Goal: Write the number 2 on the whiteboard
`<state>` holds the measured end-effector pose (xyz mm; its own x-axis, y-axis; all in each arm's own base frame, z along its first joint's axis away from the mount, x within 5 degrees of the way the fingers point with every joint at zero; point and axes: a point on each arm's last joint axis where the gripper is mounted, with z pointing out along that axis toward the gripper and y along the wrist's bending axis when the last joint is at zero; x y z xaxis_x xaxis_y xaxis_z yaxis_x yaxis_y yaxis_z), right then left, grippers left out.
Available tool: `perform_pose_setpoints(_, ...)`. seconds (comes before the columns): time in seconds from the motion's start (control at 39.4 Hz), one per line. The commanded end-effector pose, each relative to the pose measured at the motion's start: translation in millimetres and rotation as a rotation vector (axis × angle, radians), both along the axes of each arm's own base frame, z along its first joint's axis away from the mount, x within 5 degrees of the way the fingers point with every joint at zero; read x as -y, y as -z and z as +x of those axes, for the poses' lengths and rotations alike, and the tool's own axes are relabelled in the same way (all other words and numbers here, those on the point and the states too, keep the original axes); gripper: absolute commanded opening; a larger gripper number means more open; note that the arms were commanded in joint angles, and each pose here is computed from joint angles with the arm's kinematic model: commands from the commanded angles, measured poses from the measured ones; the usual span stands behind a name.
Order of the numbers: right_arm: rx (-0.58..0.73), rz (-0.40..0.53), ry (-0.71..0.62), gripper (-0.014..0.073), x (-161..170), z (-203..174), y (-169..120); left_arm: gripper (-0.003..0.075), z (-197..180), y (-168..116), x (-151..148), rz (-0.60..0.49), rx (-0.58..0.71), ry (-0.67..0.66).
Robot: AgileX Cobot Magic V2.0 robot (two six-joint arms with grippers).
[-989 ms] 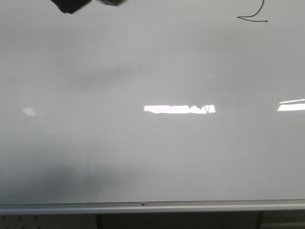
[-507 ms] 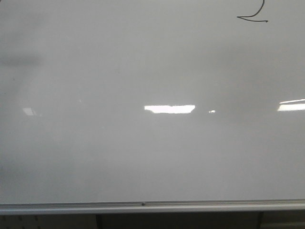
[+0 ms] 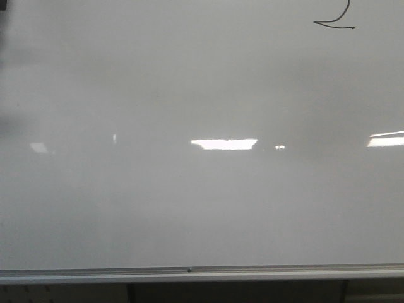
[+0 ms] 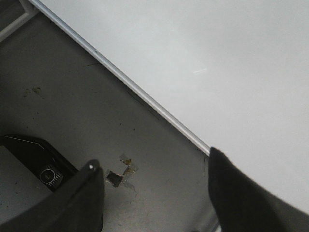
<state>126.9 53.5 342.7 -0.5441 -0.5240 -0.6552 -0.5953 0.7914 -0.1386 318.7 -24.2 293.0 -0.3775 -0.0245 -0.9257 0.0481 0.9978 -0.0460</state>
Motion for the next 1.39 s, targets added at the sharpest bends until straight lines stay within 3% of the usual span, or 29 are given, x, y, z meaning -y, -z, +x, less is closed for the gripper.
perform_pose_setpoints(0.0, 0.081, 0.047, 0.011, 0.0489, -0.6, 1.6, -12.7, 0.0012, 6.7, -26.5, -6.4, -0.012, 0.214, -0.075)
perform_pose_setpoints(0.43, 0.078, 0.056, 0.01, 0.0489, -1.2, 1.4, -12.8, 0.0032, 42.1, -9.1, -4.5, 0.0, 0.204, -0.088)
perform_pose_setpoints(0.51, 0.078, 0.056, 0.01, 0.0489, -1.2, 1.4, -12.8, 0.0099, 44.3, -7.6, -4.2, 0.0, 0.196, -0.086)
perform_pose_setpoints(0.68, 0.082, 0.058, 0.011, 0.0489, -1.3, 1.7, -13.1, 0.0347, 43.4, -4.7, -1.8, 0.006, 0.141, -0.058)
perform_pose_setpoints(0.76, 0.082, 0.057, 0.011, 0.0489, -1.2, 1.7, -13.1, 0.0399, 39.8, -7.6, -1.0, 0.011, 0.113, -0.038)
perform_pose_setpoints(1.01, 0.053, 0.065, 0.096, 0.0489, 3.2, 2.3, -11.6, 0.0407, -1.2, -44.6, 2.6, 0.12, 0.048, 0.082)
perform_pose_setpoints(1.19, 0.02, 0.089, 0.232, 0.0489, 9.7, 2.3, -10.4, 0.0407, -49.7, -73.9, 2.0, 0.163, -0.028, 0.143)
perform_pose_setpoints(1.37, 0.081, 0.119, 0.265, 0.0489, 15.6, -8.3, -14.1, 0.0407, -104.6, -100.0, 0.6, 0.163, -0.06, 0.18)
